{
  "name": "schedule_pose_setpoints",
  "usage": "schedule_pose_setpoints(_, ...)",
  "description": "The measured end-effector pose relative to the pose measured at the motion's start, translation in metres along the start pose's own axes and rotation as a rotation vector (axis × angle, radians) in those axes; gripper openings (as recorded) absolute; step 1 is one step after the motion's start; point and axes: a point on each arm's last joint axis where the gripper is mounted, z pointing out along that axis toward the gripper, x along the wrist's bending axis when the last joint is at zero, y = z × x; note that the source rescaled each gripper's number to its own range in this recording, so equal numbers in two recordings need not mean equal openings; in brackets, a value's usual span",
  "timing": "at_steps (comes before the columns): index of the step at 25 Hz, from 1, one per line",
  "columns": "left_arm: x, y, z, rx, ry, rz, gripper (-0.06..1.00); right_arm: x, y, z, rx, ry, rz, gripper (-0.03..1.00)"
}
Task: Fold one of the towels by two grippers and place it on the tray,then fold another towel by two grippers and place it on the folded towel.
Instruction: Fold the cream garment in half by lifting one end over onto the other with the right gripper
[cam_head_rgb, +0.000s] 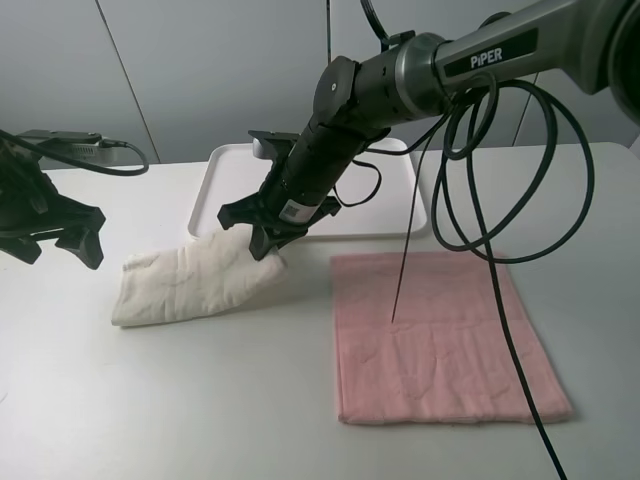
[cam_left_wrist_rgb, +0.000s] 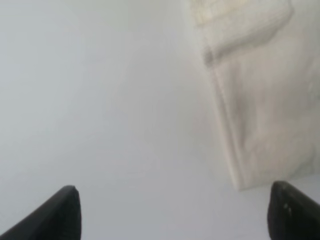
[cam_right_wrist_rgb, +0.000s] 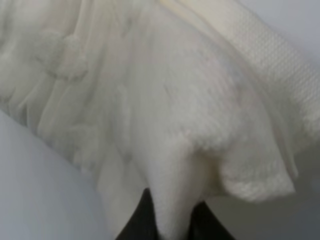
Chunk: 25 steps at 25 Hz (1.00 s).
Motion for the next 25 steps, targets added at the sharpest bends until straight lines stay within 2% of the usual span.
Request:
schedule_pose_setpoints(7, -0.001, 0.001, 0.011, 0.031, -0.008, -0.005, 0.96, 0.0, -0.001, 0.0, 0.006, 0.002, 0.008, 0.05)
schedule_pose_setpoints(15, -0.005, 0.008, 0.044, 0.05, -0.042, -0.065, 0.96, 0.0, -0.001, 0.0, 0.008, 0.002, 0.008, 0.05)
schedule_pose_setpoints(25, -0.006, 0.01, 0.07, 0.07, -0.041, -0.104, 0.96, 0.0, -0.001, 0.0, 0.007, 0.004, 0.014, 0.05)
